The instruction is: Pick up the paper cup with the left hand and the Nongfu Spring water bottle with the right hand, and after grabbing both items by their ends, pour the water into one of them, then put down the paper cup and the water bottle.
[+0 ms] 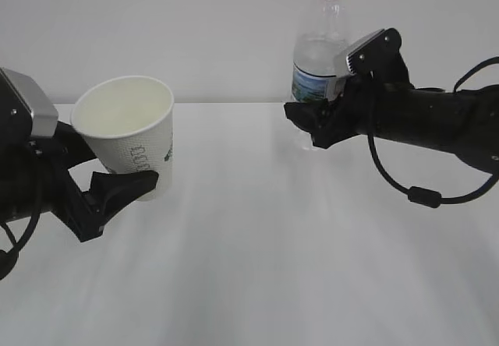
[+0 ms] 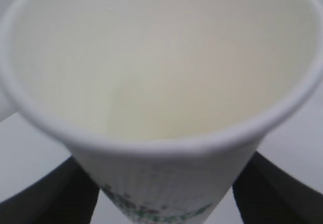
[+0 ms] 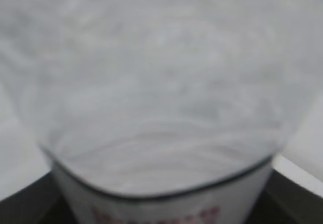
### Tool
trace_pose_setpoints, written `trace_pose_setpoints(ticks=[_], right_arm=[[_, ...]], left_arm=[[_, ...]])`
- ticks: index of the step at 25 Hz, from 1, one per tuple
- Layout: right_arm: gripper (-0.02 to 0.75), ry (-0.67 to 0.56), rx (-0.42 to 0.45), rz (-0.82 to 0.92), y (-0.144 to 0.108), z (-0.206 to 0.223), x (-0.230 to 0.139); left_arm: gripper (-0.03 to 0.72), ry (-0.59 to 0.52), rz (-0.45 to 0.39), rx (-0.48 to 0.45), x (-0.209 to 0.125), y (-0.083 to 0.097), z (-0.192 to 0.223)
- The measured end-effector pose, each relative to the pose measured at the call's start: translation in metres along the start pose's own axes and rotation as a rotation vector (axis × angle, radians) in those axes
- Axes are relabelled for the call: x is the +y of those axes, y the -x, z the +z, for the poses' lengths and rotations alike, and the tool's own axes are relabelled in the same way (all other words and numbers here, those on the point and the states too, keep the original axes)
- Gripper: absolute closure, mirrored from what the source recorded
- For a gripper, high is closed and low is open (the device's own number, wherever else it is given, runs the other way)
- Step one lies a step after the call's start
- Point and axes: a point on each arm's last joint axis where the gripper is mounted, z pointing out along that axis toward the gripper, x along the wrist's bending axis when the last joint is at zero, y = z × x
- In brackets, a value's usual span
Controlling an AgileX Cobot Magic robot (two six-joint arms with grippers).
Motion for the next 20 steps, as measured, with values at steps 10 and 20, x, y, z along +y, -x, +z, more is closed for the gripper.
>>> trace_pose_setpoints(ticks=[10,20], right_arm=[[0.214,0.027,0.007,-0.039,-0.010,-0.036,0.034],[0.214,0.014,0.116,-0.051,-0.023,-0.057,0.057]], left_arm=[[0.120,0.014,0.044,-0.074,0.003,0.013,0.003],[0.122,0.042,0.007,-0.112,0.007,0.021,0.005]])
